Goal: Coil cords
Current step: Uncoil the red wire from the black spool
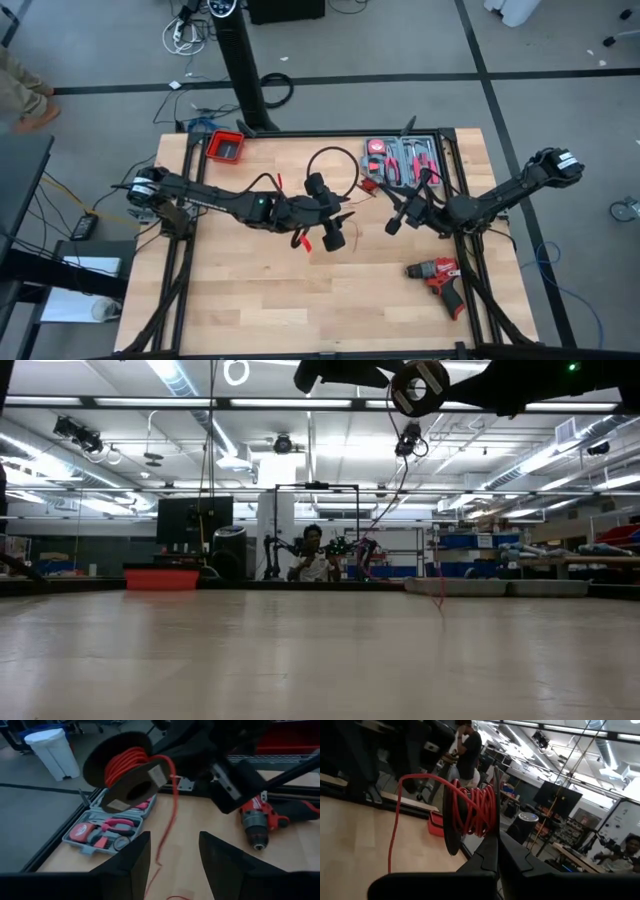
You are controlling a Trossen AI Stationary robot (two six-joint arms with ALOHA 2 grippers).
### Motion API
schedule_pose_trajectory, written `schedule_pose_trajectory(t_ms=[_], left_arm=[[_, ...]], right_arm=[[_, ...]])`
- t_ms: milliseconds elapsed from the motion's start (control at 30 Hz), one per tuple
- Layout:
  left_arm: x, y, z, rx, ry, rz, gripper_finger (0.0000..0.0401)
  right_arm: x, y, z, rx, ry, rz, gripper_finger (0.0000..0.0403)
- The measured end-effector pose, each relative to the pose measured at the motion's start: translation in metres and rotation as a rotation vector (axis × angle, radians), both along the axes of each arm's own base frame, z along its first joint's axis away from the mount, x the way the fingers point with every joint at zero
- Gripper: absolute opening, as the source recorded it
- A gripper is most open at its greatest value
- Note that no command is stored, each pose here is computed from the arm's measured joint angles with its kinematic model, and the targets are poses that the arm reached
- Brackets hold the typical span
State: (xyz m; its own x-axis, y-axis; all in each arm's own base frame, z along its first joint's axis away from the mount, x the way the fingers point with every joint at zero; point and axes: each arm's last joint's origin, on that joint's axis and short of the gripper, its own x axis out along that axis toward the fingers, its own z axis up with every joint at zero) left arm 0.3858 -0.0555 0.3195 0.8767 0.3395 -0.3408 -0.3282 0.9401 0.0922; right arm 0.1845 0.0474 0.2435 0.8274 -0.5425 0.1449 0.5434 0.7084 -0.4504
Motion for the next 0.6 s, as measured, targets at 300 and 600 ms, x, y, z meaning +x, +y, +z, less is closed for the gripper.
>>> schedule_pose_trajectory(t_ms=[300, 600], left_arm=[[0.0004, 0.0032, -0.0001, -0.012, -0.003, 0.013, 0.0173], [0.0005, 0.0029, -0.0001, 0.043, 0.019, -0.017, 0.0173]], right_arm=[[-0.001, 0.0018, 0.0021, -0.021, -0.004, 0.007, 0.0], [-0.0009, 0.002, 0.0023, -0.02, -0.009, 0.014, 0.0]])
